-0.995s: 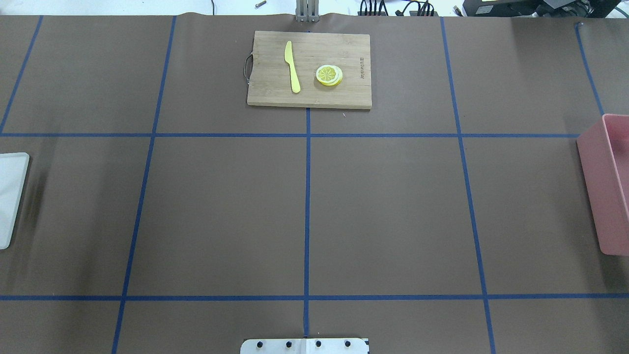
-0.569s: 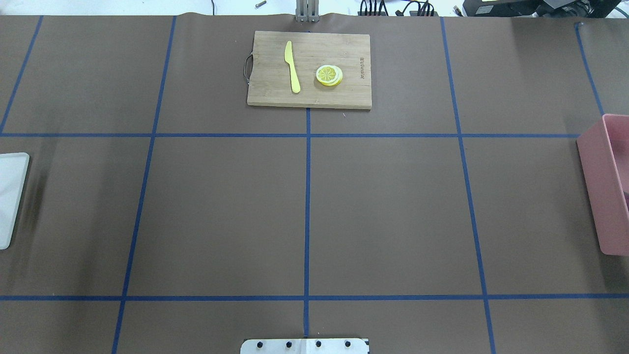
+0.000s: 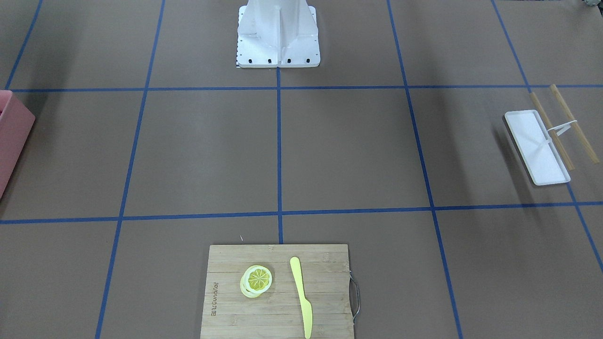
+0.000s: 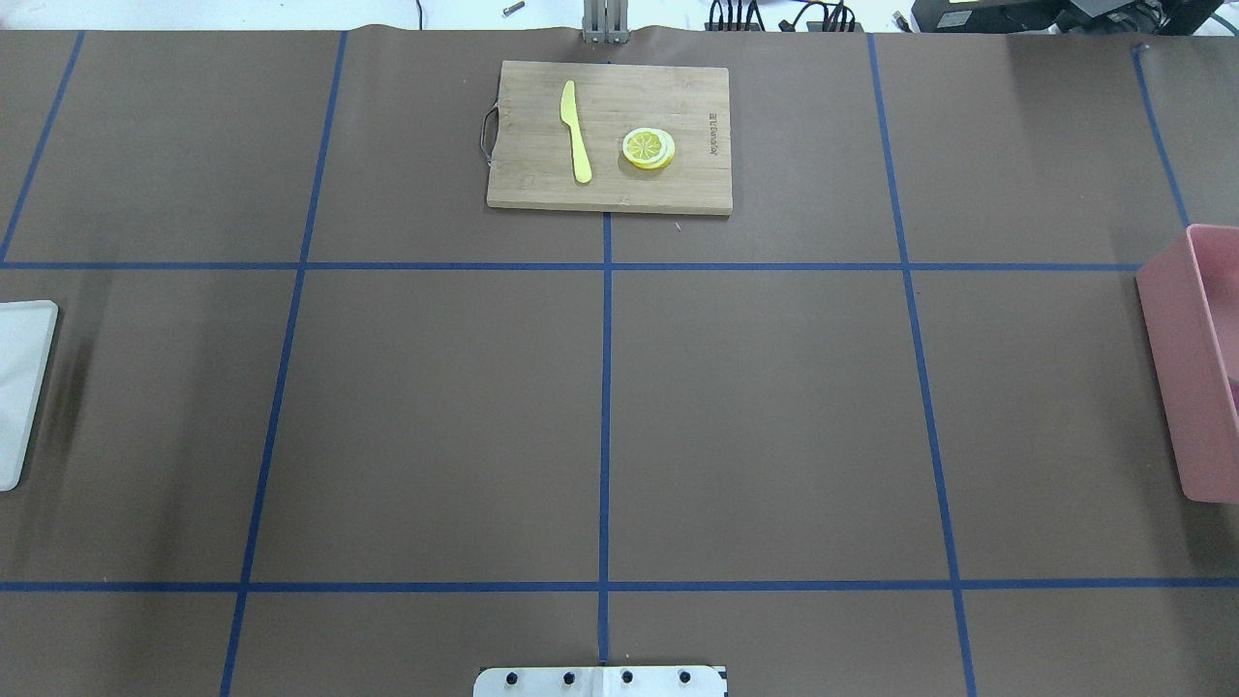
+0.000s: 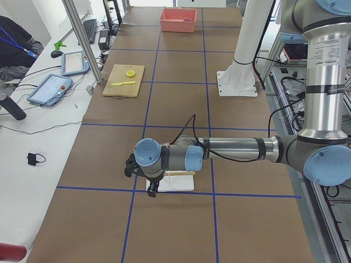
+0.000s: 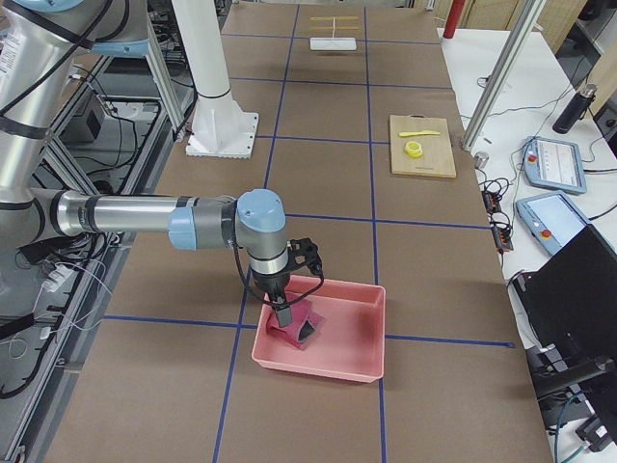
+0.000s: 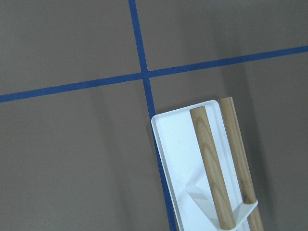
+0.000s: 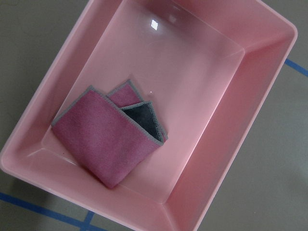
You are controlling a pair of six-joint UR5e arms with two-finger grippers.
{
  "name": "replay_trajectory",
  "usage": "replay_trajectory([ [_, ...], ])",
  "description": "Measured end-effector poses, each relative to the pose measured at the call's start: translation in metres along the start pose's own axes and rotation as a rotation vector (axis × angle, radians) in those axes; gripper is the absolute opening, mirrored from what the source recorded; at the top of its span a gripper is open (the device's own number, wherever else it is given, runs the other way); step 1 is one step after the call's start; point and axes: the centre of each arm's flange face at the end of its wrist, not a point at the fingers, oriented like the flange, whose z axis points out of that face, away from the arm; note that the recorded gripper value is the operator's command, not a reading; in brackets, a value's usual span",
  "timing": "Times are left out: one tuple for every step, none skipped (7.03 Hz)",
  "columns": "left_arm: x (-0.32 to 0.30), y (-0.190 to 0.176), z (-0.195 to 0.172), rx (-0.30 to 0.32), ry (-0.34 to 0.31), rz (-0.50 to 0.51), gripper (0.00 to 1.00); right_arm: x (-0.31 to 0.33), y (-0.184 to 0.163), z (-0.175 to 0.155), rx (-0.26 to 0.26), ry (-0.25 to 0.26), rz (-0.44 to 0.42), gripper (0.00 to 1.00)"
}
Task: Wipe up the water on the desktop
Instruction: 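Release the cloth in the pink bin and hold the right gripper still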
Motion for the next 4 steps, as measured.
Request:
replay_trajectory([
  [-0.001, 0.0, 0.001, -0.001, 0.0, -0.002, 0.99, 0.004, 0.002, 0.005, -0.008, 0.0, 0.005, 1.0],
  [-0.002, 0.001, 0.001, -0.003, 0.0, -0.003, 0.99, 0.006, -0.001, 0.005, -0.004, -0.005, 0.009, 1.0],
  [-0.002, 0.001, 0.002, -0.003, 0.0, -0.004, 0.99, 0.006, -0.006, 0.005, 0.007, -0.026, 0.015, 1.0],
  [-0.002, 0.001, 0.002, -0.004, 0.0, -0.004, 0.99, 0.007, -0.009, 0.004, 0.019, -0.041, 0.015, 1.0],
])
